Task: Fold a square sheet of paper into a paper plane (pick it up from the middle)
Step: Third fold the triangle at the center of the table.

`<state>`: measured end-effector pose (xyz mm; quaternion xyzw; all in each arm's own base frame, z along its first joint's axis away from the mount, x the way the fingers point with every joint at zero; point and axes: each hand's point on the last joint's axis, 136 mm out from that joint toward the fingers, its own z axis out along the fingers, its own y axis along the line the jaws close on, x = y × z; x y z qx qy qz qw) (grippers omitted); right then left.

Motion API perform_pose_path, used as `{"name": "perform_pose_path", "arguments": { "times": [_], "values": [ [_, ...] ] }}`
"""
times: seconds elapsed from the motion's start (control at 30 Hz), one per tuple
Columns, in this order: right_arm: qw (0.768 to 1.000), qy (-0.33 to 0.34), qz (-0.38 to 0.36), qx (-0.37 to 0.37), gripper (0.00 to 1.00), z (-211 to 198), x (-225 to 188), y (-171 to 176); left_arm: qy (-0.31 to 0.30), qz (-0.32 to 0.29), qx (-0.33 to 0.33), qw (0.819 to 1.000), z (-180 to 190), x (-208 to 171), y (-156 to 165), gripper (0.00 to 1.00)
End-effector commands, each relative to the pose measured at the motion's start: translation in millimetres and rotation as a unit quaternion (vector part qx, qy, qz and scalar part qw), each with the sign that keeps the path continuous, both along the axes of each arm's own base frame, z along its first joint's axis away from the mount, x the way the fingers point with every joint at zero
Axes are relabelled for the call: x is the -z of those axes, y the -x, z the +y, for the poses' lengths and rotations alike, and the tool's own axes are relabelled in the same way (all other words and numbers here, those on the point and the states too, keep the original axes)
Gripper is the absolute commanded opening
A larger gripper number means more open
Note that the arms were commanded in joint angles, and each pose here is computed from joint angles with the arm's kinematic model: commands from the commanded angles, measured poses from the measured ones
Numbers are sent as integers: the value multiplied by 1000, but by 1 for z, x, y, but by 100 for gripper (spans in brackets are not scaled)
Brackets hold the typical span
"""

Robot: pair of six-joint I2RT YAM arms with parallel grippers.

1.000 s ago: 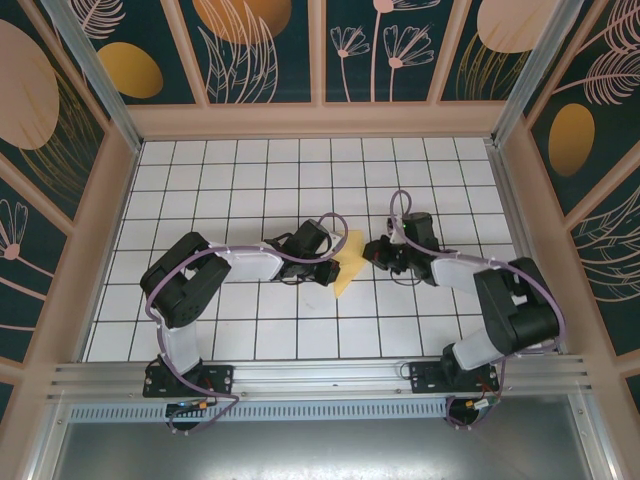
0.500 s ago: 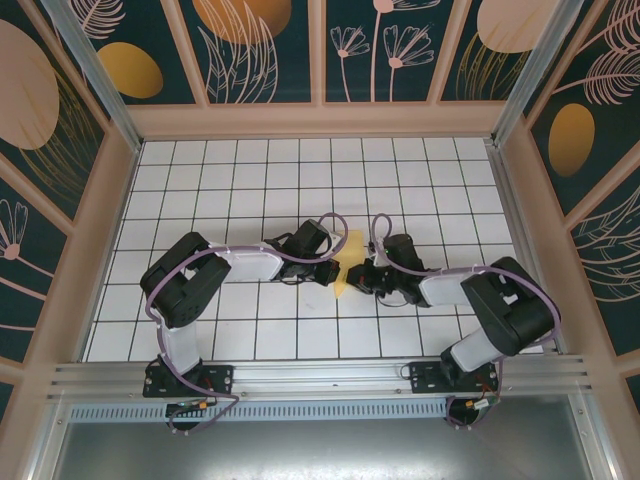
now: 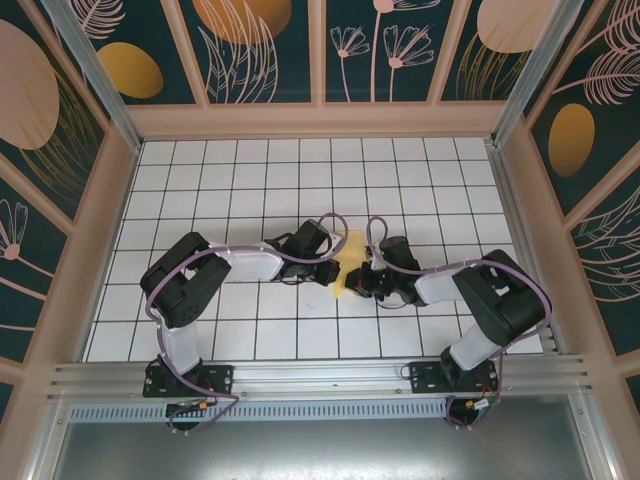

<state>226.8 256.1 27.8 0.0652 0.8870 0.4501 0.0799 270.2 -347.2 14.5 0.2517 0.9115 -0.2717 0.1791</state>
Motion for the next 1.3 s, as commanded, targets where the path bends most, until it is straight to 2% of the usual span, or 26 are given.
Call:
{"name": "perform_pose_path", "arguments": {
  "times": [0.0,0.27,0.5,0.77,0.9,1.17,1.27],
  "values": [
    [999,-14,-32,-17,0,7,-19,3,-65,31,-5,997,25,36,12,6],
    [999,-19,-13,-38,0,21,-8,17,-65,32,-4,997,25,36,12,6],
    [999,17,11,-38,0,17,17,19,-65,32,-4,997,25,36,13,6],
    [999,2,-19,-42,0,23,-8,17,-64,31,-4,997,25,35,11,6],
    [998,4,-18,-54,0,29,-8,21,-65,31,-4,997,25,36,12,6],
    [997,64,31,-42,0,19,30,25,-64,30,-5,997,25,35,11,6],
    [996,73,28,-39,0,17,28,23,-63,29,-5,998,24,34,11,6]
  ]
}}
